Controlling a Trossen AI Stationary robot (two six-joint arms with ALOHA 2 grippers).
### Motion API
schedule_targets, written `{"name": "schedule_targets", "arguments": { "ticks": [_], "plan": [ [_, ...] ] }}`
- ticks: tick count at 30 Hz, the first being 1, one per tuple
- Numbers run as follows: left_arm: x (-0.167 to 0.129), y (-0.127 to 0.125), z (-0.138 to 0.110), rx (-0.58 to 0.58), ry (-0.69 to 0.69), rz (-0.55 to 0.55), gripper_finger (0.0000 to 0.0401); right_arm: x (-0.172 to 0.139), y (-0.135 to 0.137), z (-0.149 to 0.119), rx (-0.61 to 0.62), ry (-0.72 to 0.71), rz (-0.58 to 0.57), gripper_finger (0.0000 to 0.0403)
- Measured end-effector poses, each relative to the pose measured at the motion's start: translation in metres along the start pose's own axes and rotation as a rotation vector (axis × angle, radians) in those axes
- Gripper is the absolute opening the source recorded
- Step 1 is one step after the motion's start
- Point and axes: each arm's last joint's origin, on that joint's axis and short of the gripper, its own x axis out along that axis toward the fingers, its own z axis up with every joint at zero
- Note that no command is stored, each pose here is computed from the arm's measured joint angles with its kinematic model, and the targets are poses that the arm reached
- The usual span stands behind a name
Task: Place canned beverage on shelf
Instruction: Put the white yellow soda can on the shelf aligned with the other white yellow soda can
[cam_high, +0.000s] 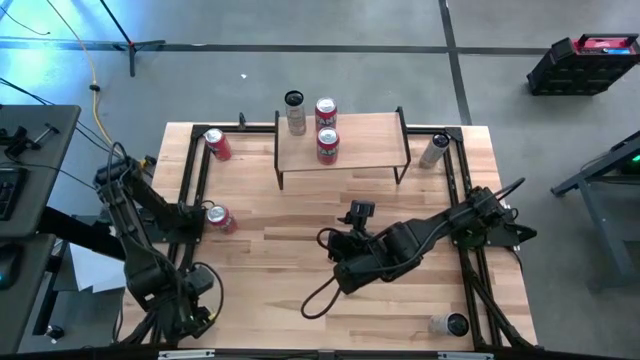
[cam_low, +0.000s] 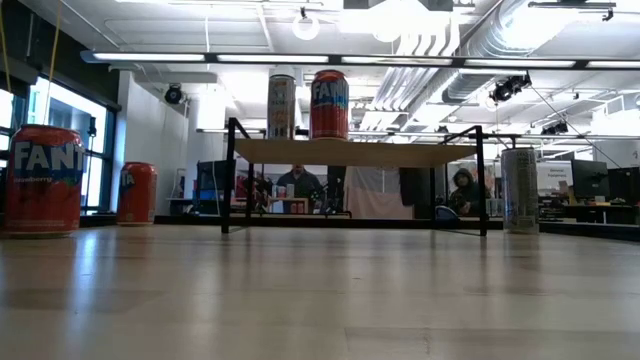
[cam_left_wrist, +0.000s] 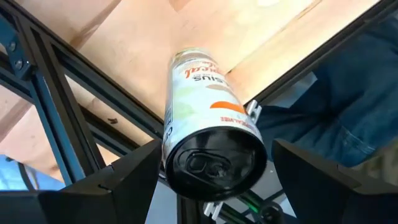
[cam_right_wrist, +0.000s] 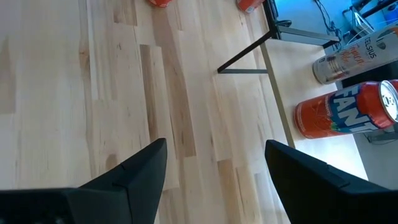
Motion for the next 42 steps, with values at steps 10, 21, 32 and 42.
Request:
{"name": "schedule_targets", "arguments": {
  "ticks": [10, 21, 32, 42],
  "plan": [
    [0.011, -0.005, -0.001, -0.053, 0.030, 0.051, 0.0296, 0.000, 0.000, 0.000, -0.004, 0.000, 0.000, 0.0256],
    [0.013, -0.005, -0.004, -0.120, 0.047, 0.058, 0.0296, 0.000, 0.000, 0.000, -0.004, 0.000, 0.001, 0.0256],
    [0.015, -0.007, -0.004, -0.077, 0.040, 0.066, 0.0296, 0.000, 0.000, 0.000, -0.004, 0.001, 0.002, 0.0256],
    [0.028, -0.012, -0.002, 0.070, 0.036, 0.105, 0.0290, 0.000, 0.000, 0.000, -0.005, 0.001, 0.003, 0.0256]
  ]
}}
